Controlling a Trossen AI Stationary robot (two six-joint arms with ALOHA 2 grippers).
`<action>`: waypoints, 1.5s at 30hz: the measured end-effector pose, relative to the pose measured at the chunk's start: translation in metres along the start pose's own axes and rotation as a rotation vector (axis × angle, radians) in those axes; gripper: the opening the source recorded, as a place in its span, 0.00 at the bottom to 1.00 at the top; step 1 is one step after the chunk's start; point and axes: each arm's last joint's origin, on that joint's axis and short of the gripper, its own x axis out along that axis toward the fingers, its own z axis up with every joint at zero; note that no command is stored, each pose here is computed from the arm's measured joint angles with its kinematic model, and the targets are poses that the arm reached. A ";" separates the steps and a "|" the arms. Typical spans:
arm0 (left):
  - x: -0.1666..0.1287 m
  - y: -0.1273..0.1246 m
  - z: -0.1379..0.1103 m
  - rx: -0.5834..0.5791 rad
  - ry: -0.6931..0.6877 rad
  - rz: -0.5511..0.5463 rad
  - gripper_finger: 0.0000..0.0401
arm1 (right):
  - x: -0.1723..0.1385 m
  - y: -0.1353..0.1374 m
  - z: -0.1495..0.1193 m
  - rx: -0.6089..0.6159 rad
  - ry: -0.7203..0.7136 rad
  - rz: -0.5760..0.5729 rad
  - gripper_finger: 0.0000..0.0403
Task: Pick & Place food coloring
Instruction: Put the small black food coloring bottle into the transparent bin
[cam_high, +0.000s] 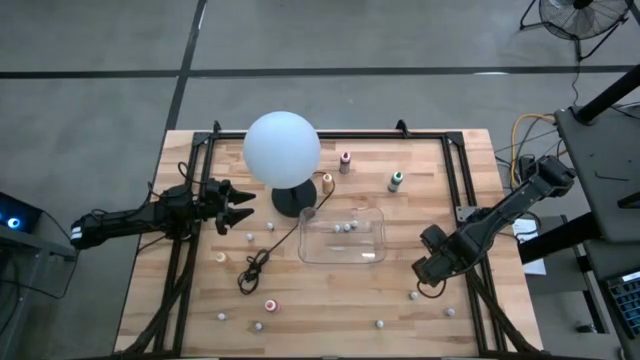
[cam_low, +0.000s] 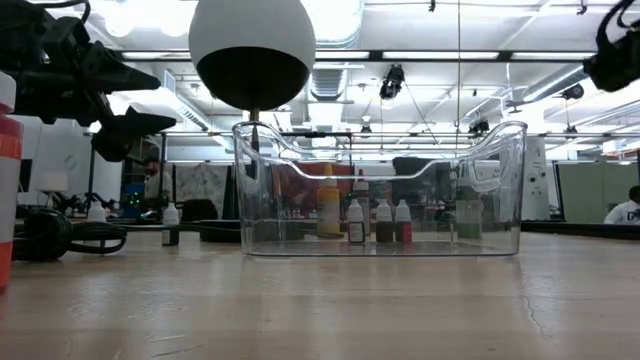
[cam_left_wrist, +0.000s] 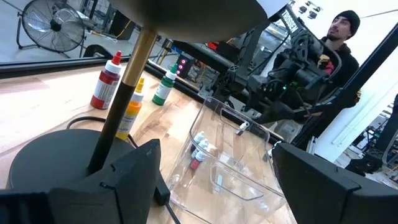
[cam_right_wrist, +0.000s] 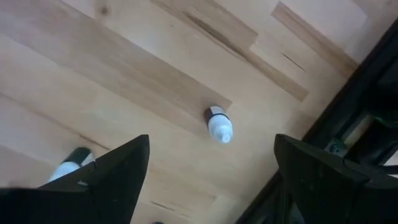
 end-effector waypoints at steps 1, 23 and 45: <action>0.000 0.000 0.000 0.000 0.000 0.000 0.70 | 0.003 -0.001 0.000 0.000 0.004 0.004 0.82; 0.000 0.000 0.000 0.000 0.000 0.000 0.70 | 0.049 -0.016 -0.001 0.010 0.074 0.047 0.75; 0.000 0.000 0.000 0.000 0.000 0.000 0.70 | 0.051 -0.017 -0.001 -0.011 0.077 0.073 0.27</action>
